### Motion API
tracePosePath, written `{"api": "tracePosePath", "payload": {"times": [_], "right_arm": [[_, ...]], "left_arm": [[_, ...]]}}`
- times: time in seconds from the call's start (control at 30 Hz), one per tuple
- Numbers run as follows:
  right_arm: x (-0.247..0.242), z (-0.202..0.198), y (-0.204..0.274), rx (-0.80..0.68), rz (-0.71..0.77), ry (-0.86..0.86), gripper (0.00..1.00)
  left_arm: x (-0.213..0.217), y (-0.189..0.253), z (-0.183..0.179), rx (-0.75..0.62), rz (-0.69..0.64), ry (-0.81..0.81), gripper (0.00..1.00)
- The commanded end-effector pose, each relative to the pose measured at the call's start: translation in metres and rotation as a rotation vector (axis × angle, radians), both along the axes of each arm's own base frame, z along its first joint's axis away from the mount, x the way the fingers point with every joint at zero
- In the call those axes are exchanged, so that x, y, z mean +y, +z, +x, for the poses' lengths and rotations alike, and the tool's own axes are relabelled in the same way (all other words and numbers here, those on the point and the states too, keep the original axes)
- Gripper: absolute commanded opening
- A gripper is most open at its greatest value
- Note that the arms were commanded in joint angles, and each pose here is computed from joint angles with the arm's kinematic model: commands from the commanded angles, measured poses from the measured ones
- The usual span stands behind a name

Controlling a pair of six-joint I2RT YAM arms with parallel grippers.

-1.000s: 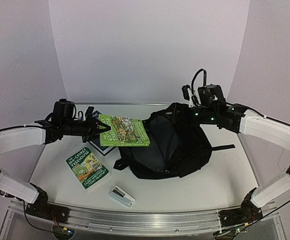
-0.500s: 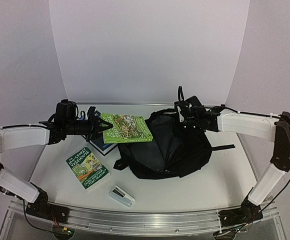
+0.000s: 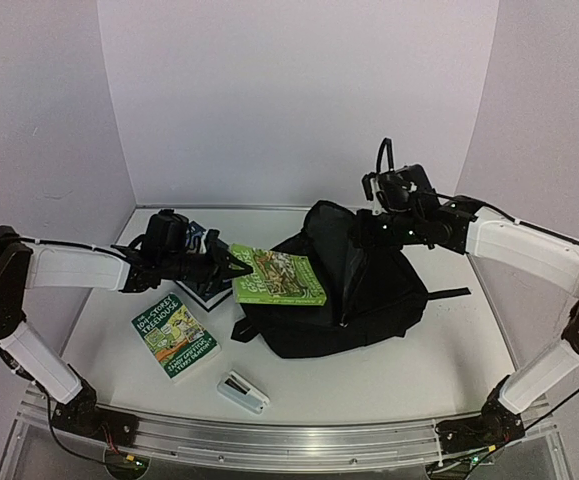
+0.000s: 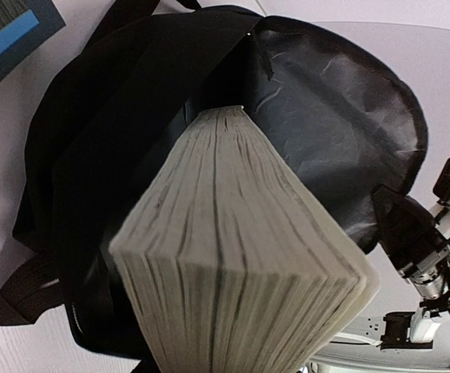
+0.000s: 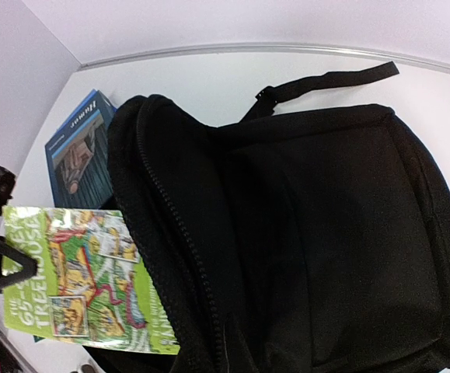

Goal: Pack the student bag
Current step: Place the book in the student bag.

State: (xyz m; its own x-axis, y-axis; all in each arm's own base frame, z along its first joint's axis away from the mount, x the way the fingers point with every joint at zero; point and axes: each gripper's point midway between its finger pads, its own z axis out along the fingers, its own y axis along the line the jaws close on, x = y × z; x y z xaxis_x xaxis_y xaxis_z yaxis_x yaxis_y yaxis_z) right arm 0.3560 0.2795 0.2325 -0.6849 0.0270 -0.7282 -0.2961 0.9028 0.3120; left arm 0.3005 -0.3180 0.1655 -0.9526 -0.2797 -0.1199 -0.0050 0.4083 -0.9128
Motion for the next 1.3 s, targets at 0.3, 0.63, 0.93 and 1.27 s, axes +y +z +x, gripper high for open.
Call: {"api": "tracePosePath", "payload": {"times": [0.3,0.63,0.93,1.27], "right_arm": [[0.013,-0.001,0.053,-0.084,0.186,0.019,0.00],[0.022,-0.008,0.056,-0.077,0.263,0.066,0.00],[0.038,-0.013,0.067,-0.086,0.367,0.111,0.00],[0.044,-0.015,0.063,-0.078,0.381,0.117,0.00]], "left_arm": [[-0.061,0.038,0.041,-0.140,-0.173,-0.004,0.00],[-0.102,0.054,0.059,-0.204,-0.301,-0.038,0.00],[-0.141,0.039,0.065,-0.233,-0.290,-0.047,0.00],[-0.187,0.018,0.069,-0.263,-0.270,-0.066,0.00]]}}
